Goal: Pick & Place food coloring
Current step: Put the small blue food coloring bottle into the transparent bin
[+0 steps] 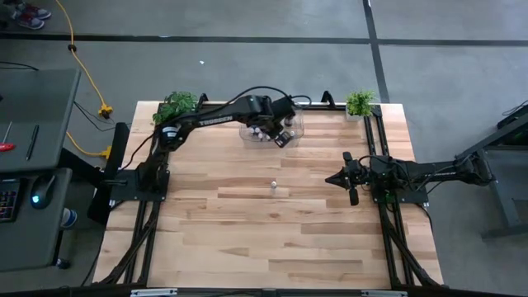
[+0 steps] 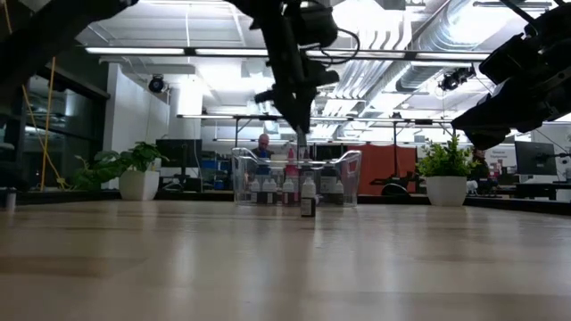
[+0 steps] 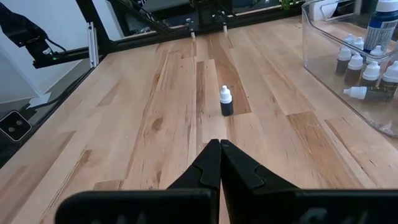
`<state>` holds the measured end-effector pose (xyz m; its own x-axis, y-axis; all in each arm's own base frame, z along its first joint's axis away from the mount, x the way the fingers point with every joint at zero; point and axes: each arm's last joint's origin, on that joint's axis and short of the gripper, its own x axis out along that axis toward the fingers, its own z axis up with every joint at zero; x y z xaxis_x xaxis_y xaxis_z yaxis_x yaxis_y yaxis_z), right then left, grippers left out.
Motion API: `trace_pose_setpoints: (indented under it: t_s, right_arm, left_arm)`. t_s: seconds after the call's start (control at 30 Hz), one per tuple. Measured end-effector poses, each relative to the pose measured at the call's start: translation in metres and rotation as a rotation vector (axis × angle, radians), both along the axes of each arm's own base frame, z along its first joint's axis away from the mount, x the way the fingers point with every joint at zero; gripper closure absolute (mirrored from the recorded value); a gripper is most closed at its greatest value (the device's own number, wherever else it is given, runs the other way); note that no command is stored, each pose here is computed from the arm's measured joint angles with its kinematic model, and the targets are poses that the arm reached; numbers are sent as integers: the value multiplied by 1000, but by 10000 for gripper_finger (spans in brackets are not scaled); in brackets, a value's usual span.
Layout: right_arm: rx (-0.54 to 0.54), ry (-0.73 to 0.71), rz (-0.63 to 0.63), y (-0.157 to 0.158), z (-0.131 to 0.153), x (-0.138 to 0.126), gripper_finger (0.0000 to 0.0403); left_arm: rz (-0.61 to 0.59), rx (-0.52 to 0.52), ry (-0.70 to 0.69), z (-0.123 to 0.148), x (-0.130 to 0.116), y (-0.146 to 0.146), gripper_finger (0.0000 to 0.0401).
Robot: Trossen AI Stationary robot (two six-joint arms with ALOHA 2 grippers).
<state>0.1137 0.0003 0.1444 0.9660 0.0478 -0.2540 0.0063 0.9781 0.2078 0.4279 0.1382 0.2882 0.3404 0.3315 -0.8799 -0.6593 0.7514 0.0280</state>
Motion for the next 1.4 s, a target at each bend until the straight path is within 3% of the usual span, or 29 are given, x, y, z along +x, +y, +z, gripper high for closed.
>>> trace_pose_setpoints:
  t_s: [0.6,1.4]
  right_arm:
    - [0,-1,0,0,0,0,402]
    - [0,-1,0,0,0,0,402]
  left_arm:
    - [-43,17,-93,-42,30,33,345]
    - [-69,32,-1,-84,39,43,345]
